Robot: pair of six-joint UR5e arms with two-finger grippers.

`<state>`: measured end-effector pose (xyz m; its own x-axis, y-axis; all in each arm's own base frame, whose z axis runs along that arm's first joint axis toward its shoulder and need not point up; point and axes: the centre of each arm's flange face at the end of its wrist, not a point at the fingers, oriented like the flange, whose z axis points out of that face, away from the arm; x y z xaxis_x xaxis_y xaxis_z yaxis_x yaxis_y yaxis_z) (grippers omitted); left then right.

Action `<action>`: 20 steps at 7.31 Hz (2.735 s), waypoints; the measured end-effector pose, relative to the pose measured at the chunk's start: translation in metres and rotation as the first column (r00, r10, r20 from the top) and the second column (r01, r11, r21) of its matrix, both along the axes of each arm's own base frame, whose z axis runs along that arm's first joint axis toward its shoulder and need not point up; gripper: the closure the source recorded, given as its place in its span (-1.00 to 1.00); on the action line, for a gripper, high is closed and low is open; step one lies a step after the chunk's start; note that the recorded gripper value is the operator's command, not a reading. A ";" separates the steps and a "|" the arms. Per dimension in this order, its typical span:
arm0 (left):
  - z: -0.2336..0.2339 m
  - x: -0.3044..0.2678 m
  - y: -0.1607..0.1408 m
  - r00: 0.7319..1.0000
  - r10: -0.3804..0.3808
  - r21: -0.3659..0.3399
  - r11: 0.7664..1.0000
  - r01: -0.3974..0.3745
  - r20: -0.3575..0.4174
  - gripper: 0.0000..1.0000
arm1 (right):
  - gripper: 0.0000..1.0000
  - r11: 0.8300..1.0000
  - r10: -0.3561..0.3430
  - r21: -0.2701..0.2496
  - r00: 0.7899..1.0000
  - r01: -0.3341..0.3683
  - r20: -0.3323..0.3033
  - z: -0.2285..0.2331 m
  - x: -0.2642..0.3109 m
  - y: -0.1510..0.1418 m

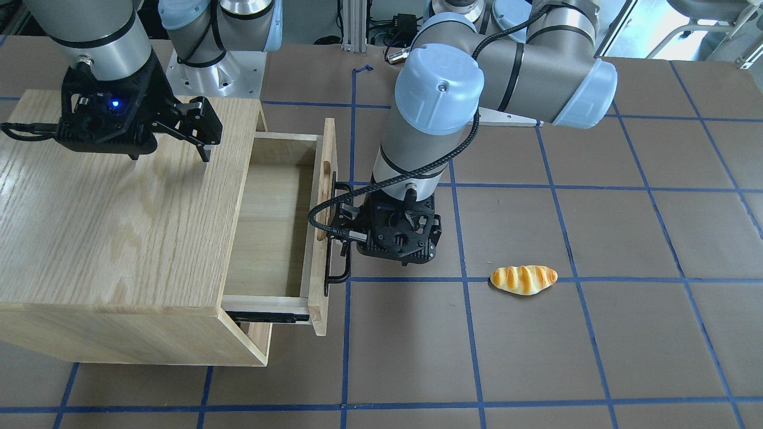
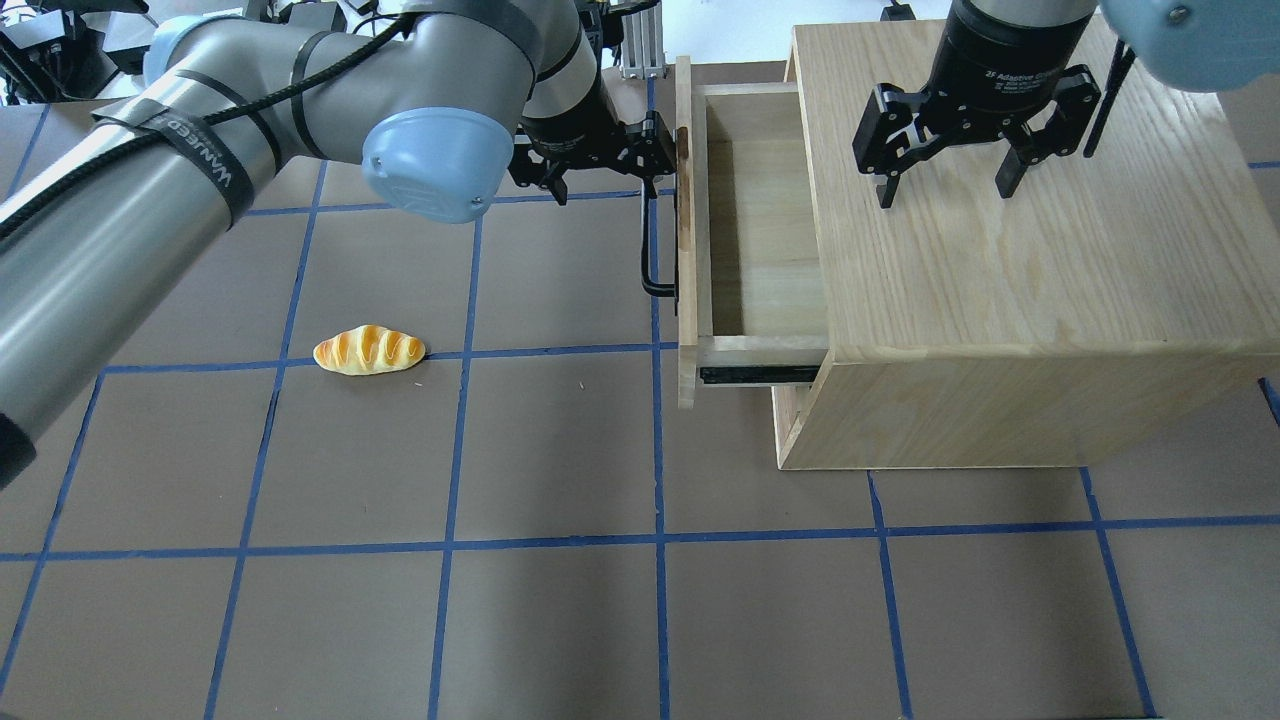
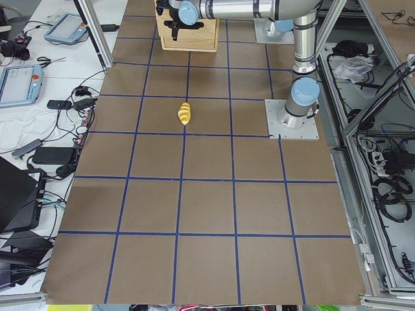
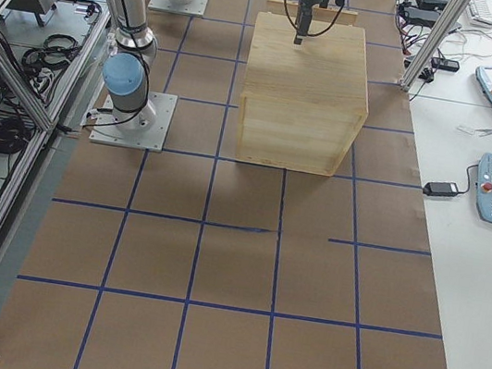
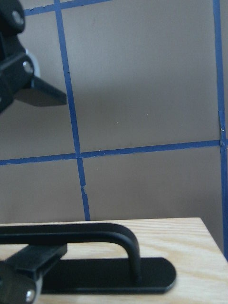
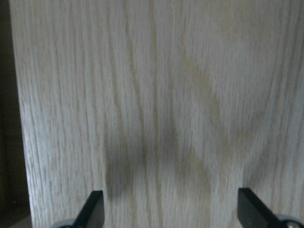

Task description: Open upper drawer

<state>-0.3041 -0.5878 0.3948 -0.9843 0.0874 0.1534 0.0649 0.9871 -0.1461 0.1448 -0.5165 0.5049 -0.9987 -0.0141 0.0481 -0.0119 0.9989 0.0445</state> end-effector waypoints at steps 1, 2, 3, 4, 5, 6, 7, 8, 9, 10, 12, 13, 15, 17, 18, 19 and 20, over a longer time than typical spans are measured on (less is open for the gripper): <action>0.001 0.007 -0.003 1.000 -0.005 0.000 1.000 0.005 0.003 -1.00 | -1.00 1.000 0.000 0.000 1.000 0.000 0.000 0.000 0.000 0.000; 0.001 0.011 -0.004 1.000 -0.011 0.000 1.000 0.011 0.006 -1.00 | -1.00 1.000 0.000 0.000 1.000 0.000 0.000 0.000 0.000 0.000; 0.001 0.013 -0.005 1.000 -0.014 -0.001 1.000 0.014 0.007 -1.00 | -1.00 1.000 0.000 0.000 1.000 0.000 0.000 0.000 0.000 0.000; 0.002 0.018 -0.007 1.000 -0.017 -0.004 1.000 0.018 0.008 -1.00 | -1.00 1.000 0.000 0.000 1.000 0.000 0.000 0.000 0.000 0.000; 0.004 0.024 -0.009 1.000 -0.024 -0.008 1.000 0.024 0.010 -1.00 | -1.00 1.000 0.001 0.000 1.000 -0.001 0.000 0.000 0.000 0.000; 0.004 0.028 -0.011 1.000 -0.028 -0.009 1.000 0.028 0.012 -1.00 | -1.00 1.000 0.001 0.000 1.000 -0.001 0.000 0.000 0.000 0.000; 0.004 0.031 -0.012 0.999 -0.032 -0.009 0.999 0.033 0.014 -1.00 | -1.00 1.000 0.001 0.001 1.000 -0.001 0.000 0.000 0.000 0.000; 0.004 0.034 -0.013 0.999 -0.043 -0.009 0.999 0.043 0.016 -1.00 | -1.00 1.000 0.000 0.000 1.000 0.000 0.000 0.000 0.000 0.000; 0.003 0.037 -0.014 0.998 -0.051 -0.010 0.999 0.052 0.022 -1.00 | -1.00 1.000 0.000 0.000 1.000 0.000 0.000 0.000 0.000 0.000; 0.003 0.040 -0.015 0.998 -0.059 -0.012 0.998 0.060 0.030 -1.00 | -1.00 1.000 0.001 0.000 1.000 -0.001 0.000 0.000 0.000 0.000; 0.005 0.049 -0.017 0.997 -0.061 -0.009 0.998 0.061 0.038 -1.00 | -1.00 1.000 0.001 0.000 1.000 -0.001 0.000 0.000 0.000 0.000; 0.008 0.052 -0.016 0.998 -0.059 -0.003 0.998 0.059 0.039 -1.00 | -1.00 1.000 0.000 0.000 1.000 0.000 0.000 0.000 0.000 0.000; 0.033 0.057 -0.003 0.998 -0.050 0.029 0.998 0.049 0.043 -1.00 | -1.00 1.000 0.001 0.000 1.000 -0.001 0.000 0.000 0.000 0.000; 0.072 0.079 0.011 0.998 -0.022 0.079 0.997 0.017 0.060 -1.00 | -1.00 1.000 0.000 0.000 1.000 0.000 0.000 0.000 0.000 0.000; 0.087 0.107 0.016 0.996 0.017 0.100 0.995 -0.025 0.084 -1.00 | -1.00 1.000 0.000 0.000 1.000 0.000 0.000 0.000 0.000 0.000; 0.097 0.136 0.022 0.992 0.056 0.123 0.990 -0.069 0.110 -1.00 | -1.00 1.000 0.001 0.001 1.000 -0.001 0.000 0.000 0.000 0.000; 0.105 0.155 0.030 0.987 0.081 0.134 0.986 -0.100 0.140 -1.00 | -1.00 1.000 0.000 0.001 1.000 0.000 0.000 0.000 0.000 0.000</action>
